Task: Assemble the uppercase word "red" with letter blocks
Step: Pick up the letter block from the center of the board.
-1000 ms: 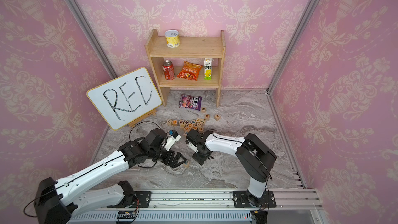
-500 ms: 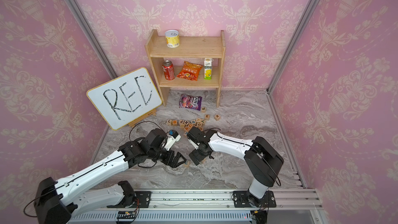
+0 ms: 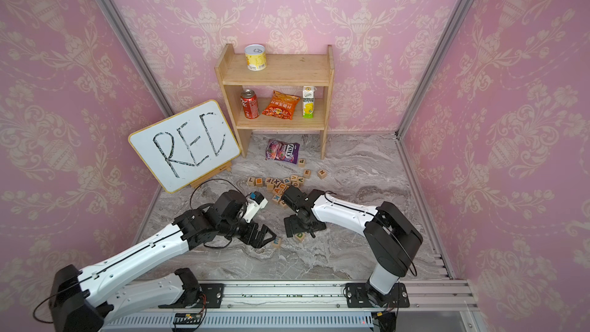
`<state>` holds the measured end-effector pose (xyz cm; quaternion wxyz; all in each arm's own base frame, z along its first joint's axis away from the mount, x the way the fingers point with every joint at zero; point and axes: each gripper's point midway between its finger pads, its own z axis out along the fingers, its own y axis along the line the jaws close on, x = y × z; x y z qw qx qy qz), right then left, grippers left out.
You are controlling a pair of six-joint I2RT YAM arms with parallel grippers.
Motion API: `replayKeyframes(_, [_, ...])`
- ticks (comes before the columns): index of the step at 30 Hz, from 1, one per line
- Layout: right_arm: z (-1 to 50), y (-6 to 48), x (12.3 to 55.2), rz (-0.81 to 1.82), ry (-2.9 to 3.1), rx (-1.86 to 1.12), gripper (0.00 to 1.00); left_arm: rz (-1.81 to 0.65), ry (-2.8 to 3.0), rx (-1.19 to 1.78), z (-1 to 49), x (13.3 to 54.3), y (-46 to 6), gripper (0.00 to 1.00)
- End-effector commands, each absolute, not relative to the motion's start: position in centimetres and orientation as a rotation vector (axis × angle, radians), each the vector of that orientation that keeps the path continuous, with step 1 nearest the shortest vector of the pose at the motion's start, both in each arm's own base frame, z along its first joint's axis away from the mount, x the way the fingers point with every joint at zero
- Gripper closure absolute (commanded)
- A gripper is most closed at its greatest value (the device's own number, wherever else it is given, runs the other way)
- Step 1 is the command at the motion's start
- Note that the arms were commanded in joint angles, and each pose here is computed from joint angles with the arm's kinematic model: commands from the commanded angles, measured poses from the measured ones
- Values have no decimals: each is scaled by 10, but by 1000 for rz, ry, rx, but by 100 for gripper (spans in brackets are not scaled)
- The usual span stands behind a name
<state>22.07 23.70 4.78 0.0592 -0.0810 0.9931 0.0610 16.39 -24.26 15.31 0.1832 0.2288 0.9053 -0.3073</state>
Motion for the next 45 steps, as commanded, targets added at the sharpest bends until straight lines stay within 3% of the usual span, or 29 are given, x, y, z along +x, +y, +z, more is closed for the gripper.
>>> replayKeyframes(1, [54, 226, 213, 186, 3051, 42, 0, -836, 2520, 656, 161, 163, -241, 1])
replayKeyframes(14, [35, 220, 195, 264, 3054, 625, 4, -832, 2512, 669, 159, 144, -239, 1])
replayKeyframes(22, [23, 219, 193, 295, 3024, 745, 8, -841, 2504, 670, 159, 137, -239, 1])
replayKeyframes(30, [21, 216, 194, 277, 3013, 757, 28, -843, 2494, 670, 161, 133, -237, 1])
replayKeyframes(34, [22, 214, 194, 245, 3022, 724, 44, -842, 2490, 669, 161, 133, -237, 1])
replayKeyframes(40, [32, 211, 195, 182, 3033, 616, 80, -836, 2486, 665, 162, 134, -236, 1])
replayKeyframes(45, [39, 211, 196, 142, 3042, 506, 89, -828, 2481, 655, 163, 135, -234, 1])
